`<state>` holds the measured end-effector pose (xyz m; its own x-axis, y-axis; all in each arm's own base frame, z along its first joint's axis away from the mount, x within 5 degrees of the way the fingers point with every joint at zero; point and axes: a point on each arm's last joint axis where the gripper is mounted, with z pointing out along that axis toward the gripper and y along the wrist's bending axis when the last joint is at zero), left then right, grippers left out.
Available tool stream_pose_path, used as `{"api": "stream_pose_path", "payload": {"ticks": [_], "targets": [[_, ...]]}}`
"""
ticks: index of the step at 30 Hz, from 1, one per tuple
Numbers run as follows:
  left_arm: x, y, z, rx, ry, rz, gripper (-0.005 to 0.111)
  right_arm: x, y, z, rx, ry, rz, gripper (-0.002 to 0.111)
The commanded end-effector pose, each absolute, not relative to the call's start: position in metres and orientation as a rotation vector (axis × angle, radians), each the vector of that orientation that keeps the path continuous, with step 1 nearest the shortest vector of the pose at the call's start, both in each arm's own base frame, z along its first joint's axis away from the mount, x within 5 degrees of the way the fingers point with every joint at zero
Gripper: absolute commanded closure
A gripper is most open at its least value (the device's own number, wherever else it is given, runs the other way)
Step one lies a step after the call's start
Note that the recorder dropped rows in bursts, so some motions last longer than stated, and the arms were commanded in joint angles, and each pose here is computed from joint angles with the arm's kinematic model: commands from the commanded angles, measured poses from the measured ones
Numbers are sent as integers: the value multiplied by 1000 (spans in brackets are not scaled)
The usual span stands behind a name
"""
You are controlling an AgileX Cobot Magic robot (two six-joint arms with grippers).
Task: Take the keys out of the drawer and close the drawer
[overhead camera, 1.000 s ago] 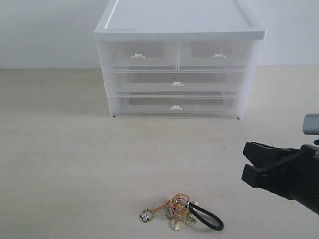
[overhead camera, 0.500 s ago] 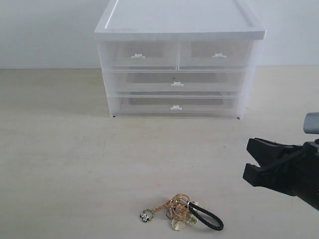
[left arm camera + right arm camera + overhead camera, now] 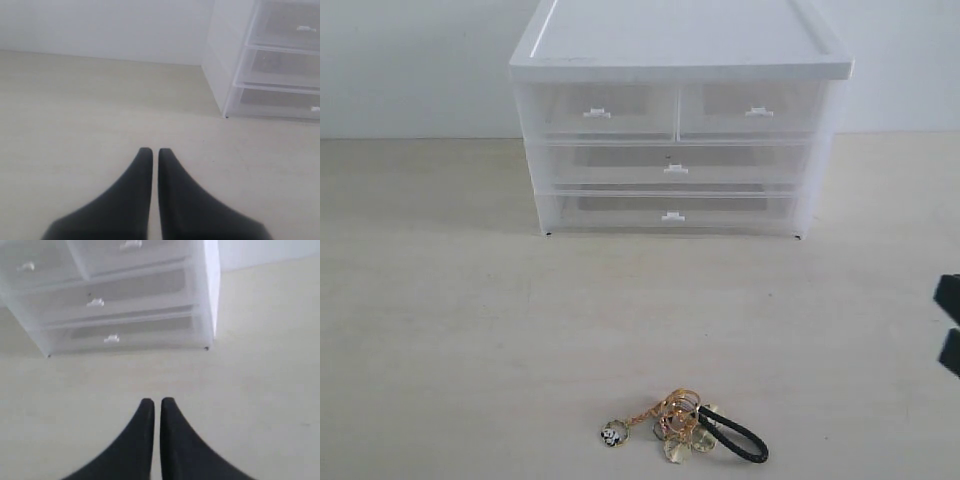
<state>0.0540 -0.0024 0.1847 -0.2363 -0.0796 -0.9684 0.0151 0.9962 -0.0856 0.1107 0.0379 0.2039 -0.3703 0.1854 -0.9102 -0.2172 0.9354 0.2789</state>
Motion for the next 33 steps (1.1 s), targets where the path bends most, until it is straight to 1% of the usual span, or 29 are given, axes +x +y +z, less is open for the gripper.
{"api": "stream_pose_path", "payload": {"ticks": [1, 5, 11, 15, 20, 27, 33], "targets": [[54, -2, 185, -57, 1794, -90, 103, 89, 21, 214, -8, 1820, 326, 108], [54, -2, 185, -57, 1794, -90, 103, 71, 11, 218, 58, 1734, 261, 108], [54, -2, 185, -57, 1794, -90, 103, 62, 4, 201, 136, 1663, 192, 108], [54, -2, 185, -57, 1794, -90, 103, 57, 0, 203, 170, 1596, 153, 108], [54, -2, 185, -57, 1794, -90, 103, 56, 0, 199, 150, 1636, 103, 108], [54, -2, 185, -57, 1794, -90, 103, 54, 2, 185, -3, 1790, 0, 108], [54, -2, 185, -57, 1794, -90, 103, 54, 2, 183, 1, 1818, 7, 108]]}}
